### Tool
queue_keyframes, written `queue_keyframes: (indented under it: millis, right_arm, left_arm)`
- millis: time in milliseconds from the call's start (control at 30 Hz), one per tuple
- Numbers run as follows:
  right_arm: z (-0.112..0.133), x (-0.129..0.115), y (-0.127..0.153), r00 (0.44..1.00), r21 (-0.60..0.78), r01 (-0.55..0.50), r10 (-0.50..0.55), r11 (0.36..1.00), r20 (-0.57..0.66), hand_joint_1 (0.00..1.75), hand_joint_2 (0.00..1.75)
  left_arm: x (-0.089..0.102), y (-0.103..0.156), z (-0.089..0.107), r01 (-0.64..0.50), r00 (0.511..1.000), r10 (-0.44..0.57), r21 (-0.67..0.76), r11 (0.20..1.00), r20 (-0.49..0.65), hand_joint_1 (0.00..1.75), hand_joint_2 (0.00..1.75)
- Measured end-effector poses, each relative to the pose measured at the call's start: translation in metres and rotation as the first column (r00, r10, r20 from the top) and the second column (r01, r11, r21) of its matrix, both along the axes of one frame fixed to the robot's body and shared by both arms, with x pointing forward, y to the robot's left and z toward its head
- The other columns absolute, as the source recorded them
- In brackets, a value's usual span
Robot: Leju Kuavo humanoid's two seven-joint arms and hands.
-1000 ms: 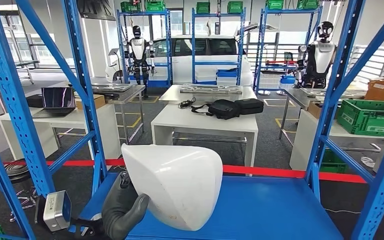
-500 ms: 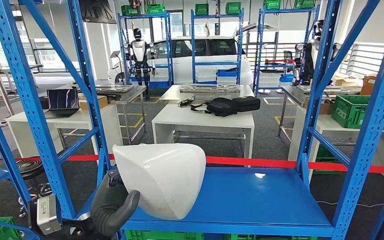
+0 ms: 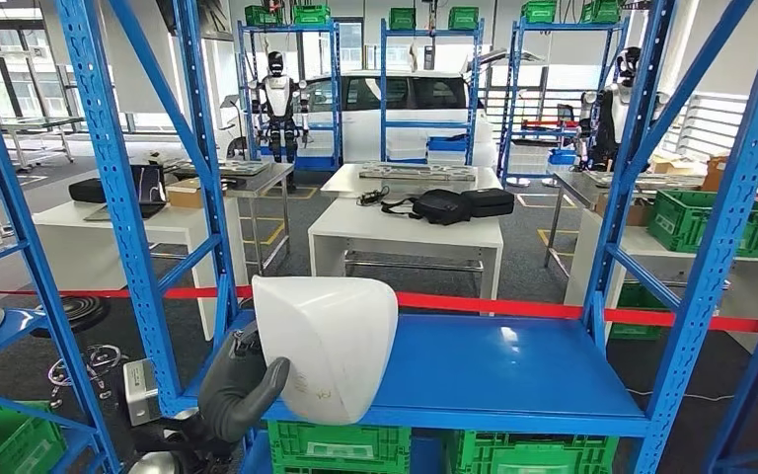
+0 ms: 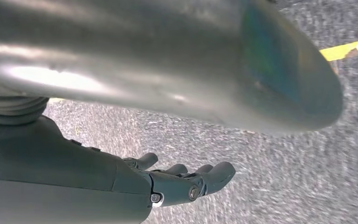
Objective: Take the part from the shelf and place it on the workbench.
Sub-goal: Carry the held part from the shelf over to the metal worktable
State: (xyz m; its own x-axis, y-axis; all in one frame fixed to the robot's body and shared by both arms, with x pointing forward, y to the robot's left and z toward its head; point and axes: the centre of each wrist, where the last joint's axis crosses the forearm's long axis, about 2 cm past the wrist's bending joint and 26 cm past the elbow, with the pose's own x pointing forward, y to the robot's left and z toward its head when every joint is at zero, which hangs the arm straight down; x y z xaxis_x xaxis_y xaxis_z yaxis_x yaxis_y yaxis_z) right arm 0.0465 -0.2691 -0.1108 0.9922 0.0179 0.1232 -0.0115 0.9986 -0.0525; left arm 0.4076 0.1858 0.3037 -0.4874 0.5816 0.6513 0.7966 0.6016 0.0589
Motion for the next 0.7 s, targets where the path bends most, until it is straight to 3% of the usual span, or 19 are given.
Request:
queue_keyframes:
  millis: [700]
  right_arm:
    - [0.0000,-0.0012,0.0044,1.000,0.030,-0.004,0.004,1.000,-0.005,0.00,0.00]
  left_arm:
    - [0.0078,0.0092,-0.0070,-0.048,0.998,0.048,0.006,0.999,-0.035,1.75,1.75]
